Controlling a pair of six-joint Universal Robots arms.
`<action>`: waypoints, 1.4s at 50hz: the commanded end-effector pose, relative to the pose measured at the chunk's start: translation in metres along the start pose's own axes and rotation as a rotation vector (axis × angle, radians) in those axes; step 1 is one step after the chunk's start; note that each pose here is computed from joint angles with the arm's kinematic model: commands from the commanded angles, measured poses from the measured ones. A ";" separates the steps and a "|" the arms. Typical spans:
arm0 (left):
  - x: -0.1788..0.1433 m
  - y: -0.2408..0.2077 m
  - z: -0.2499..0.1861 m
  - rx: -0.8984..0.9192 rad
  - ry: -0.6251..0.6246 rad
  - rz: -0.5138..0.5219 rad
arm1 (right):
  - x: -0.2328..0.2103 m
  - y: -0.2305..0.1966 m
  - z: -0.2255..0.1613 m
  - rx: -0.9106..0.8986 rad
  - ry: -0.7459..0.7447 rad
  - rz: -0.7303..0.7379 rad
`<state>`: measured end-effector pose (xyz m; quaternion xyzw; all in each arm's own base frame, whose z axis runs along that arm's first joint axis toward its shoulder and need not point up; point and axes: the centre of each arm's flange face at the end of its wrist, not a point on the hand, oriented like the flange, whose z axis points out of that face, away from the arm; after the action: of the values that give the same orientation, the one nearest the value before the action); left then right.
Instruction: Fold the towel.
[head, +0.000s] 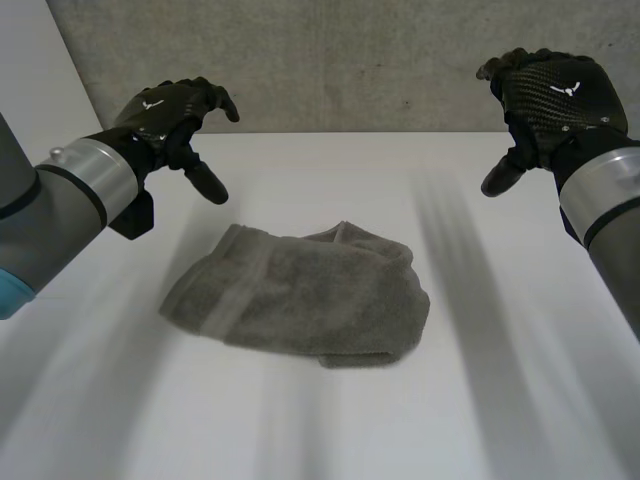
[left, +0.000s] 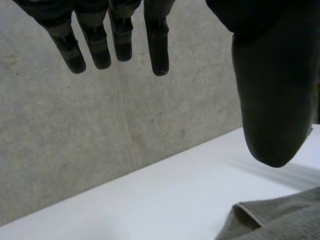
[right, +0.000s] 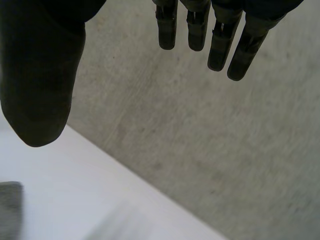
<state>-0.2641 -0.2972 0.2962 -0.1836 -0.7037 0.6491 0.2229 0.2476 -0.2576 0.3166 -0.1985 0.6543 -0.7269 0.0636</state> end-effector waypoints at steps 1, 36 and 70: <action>-0.001 -0.009 -0.008 0.002 -0.062 -0.007 | 0.000 0.004 0.003 -0.136 -0.026 0.087; -0.002 0.000 -0.002 -0.013 -0.060 -0.006 | -0.013 0.004 0.009 -0.049 -0.201 0.101; -0.010 0.148 0.051 -0.214 0.153 0.383 | -0.081 0.137 0.016 -0.363 -0.536 0.001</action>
<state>-0.2897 -0.3309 0.1290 -0.3927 -0.7086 0.5705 0.1348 0.2986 -0.2743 0.1462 -0.3818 0.7530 -0.5024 0.1866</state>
